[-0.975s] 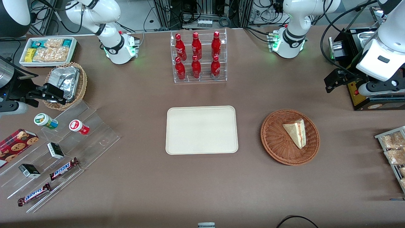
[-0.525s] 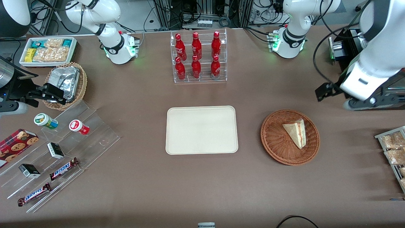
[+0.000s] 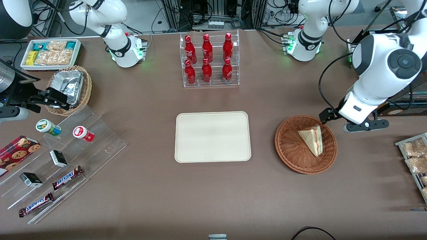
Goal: Place sandwich from basket to tray
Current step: 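Move the left gripper over the wrapped sandwich in the wicker basket, then lower the left gripper and close it on the sandwich's crust edge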
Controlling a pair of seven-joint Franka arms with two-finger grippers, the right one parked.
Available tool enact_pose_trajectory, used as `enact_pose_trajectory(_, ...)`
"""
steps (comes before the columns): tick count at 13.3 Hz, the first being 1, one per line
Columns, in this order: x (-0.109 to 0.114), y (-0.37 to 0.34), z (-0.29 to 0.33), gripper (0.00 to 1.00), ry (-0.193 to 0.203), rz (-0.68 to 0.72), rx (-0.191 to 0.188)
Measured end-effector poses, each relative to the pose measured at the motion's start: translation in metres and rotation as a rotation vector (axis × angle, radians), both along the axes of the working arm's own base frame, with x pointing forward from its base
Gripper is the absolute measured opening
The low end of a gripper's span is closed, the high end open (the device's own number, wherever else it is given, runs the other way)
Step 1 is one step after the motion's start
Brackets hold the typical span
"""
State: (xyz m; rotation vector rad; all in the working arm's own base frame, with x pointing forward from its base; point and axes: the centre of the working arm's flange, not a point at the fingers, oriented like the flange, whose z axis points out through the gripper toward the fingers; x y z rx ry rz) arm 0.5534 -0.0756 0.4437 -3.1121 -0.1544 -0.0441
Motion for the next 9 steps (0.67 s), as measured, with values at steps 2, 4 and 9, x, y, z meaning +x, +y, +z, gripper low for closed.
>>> enact_pose_trajectory(2,-0.006,0.001,-0.025,1.00,-0.019,0.044,-0.007)
enact_pose_trajectory(4,-0.013,0.002,-0.047,1.00,-0.028,0.113,-0.014)
enact_pose_trajectory(9,-0.018,0.004,-0.087,1.00,-0.013,0.292,-0.023)
